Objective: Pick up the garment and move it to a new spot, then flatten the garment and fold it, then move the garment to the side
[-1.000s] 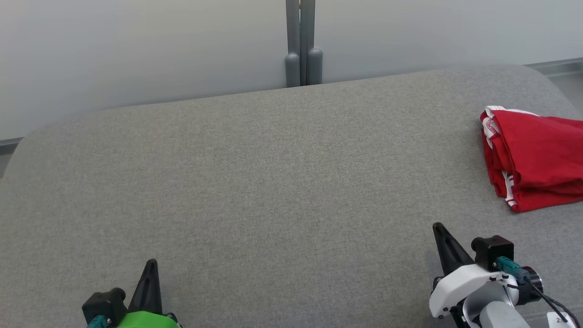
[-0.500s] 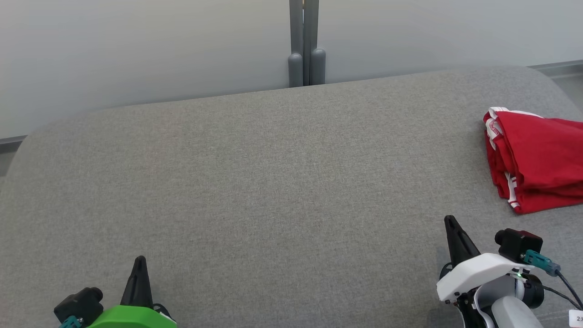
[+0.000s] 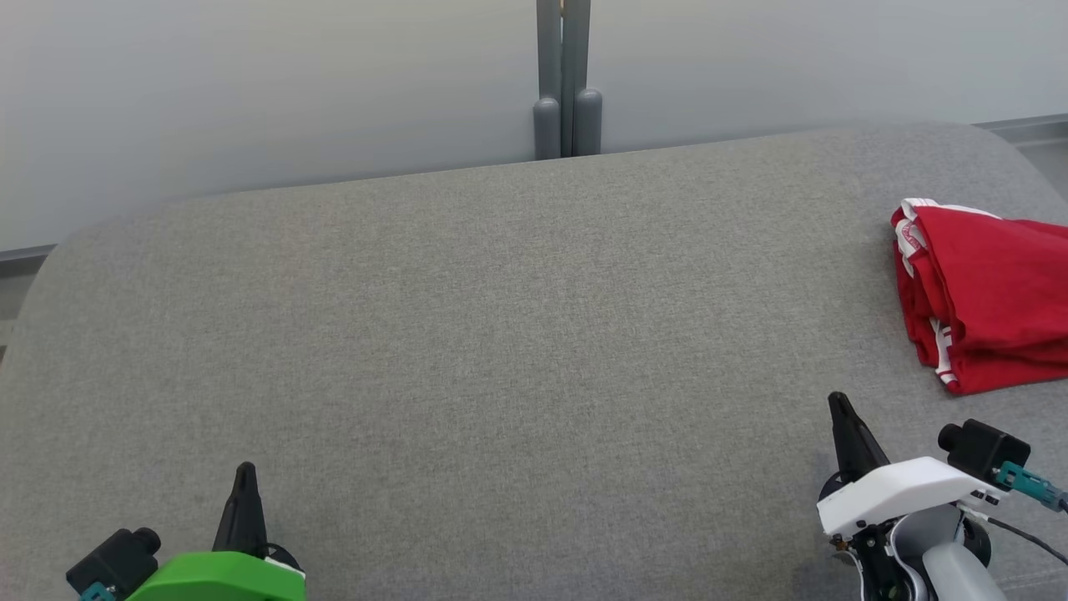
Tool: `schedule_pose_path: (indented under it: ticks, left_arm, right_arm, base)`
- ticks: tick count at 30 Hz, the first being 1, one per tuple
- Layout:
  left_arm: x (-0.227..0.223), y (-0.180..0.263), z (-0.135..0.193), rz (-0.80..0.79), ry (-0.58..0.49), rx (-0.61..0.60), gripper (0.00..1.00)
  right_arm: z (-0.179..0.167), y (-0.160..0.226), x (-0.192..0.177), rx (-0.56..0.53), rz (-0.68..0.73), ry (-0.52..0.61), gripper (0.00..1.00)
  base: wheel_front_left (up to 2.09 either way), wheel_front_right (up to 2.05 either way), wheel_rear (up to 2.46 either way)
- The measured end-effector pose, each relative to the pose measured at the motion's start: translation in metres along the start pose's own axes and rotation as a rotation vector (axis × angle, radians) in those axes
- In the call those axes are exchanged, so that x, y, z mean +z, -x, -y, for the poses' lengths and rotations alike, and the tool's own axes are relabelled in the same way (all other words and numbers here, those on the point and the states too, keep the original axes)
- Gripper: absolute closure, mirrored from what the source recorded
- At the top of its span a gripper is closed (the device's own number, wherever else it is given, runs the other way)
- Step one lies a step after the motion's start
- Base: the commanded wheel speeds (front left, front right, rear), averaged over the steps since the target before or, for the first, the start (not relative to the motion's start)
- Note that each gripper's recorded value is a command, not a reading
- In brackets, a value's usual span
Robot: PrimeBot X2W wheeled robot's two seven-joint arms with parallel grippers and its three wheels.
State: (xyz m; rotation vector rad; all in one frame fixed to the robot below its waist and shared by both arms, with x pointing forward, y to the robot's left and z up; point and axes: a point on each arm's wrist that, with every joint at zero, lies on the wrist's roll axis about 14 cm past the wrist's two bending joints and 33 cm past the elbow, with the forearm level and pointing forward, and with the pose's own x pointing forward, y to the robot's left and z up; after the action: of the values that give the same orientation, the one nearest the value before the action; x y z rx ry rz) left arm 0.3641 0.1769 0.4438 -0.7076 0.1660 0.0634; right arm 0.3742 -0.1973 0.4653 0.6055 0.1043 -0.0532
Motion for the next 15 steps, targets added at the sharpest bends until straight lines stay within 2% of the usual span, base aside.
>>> schedule_pose_path:
  ticks: [15]
  left_arm:
    - [0.0109, -0.0021, 0.0012, 0.015, 0.194, -0.001, 1.00]
  right_arm:
    - [-0.0023, -0.0026, 0.0080, -0.003, 0.014, -0.213, 1.00]
  base:
    - [0.00, 0.00, 0.00]
